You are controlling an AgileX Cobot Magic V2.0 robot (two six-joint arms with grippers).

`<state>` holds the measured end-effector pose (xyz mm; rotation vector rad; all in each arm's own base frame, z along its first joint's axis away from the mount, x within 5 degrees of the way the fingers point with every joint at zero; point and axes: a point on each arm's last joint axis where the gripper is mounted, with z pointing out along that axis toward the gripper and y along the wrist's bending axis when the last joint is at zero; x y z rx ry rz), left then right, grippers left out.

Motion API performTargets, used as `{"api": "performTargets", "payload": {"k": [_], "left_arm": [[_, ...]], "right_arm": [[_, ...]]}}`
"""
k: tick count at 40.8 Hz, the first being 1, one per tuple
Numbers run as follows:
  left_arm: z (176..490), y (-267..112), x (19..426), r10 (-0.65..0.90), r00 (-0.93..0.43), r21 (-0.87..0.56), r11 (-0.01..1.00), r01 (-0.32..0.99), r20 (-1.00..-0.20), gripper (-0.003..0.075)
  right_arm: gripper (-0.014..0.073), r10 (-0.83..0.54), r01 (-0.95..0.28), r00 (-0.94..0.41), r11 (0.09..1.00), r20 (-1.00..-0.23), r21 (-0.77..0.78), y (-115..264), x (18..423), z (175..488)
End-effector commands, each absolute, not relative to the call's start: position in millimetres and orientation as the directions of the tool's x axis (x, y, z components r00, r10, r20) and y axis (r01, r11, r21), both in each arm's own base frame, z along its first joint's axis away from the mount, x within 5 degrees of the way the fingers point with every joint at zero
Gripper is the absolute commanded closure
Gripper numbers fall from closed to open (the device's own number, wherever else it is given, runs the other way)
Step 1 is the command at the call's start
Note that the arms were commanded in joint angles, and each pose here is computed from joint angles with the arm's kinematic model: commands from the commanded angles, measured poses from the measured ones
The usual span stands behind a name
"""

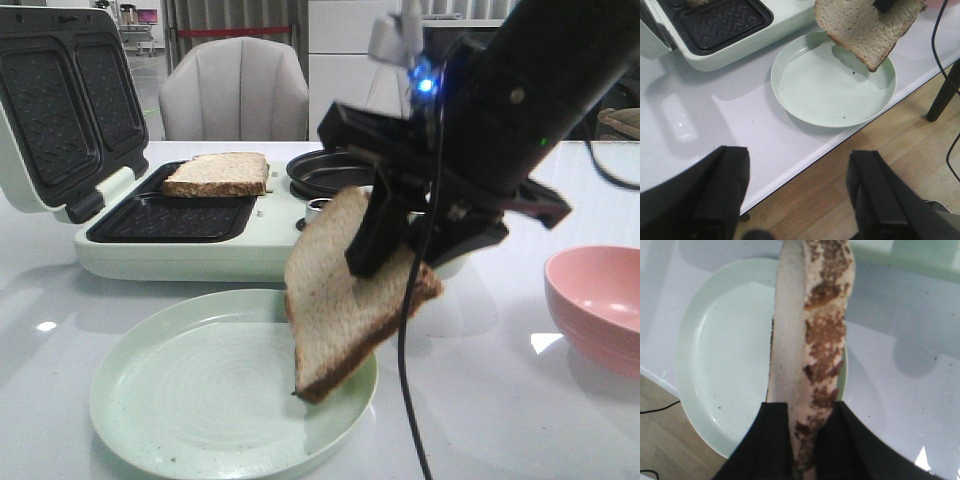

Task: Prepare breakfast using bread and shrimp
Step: 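Carry the bread slice to the sandwich maker and drop it beside the first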

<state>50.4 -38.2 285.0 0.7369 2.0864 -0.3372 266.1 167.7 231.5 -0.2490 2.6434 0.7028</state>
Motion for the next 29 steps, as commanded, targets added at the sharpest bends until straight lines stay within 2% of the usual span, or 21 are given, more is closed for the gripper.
{"api": "performTargets", "payload": {"k": [1, 10, 22, 29], "left_arm": [[298, -41, 54, 0.327, -0.386, 0.024, 0.789, 0.614, -0.862, 0.0244], [298, -41, 54, 0.327, -0.386, 0.024, 0.789, 0.614, -0.862, 0.0244], [298, -41, 54, 0.327, -0.386, 0.024, 0.789, 0.614, -0.862, 0.0244], [298, -41, 54, 0.327, -0.386, 0.024, 0.789, 0.614, -0.862, 0.0244]], "right_arm": [[0.0547, -0.016, -0.312, -0.846, 0.825, -0.533, 0.471, 166, 262, 272], [0.0547, 0.126, -0.315, -0.782, 0.764, -0.610, 0.563, 173, 263, 311], [0.0547, 0.258, -0.328, -0.634, 0.764, -0.729, 0.555, 205, 284, 313], [0.0547, 0.273, -0.343, -0.602, 0.760, -0.750, 0.552, 231, 309, 312]]}}
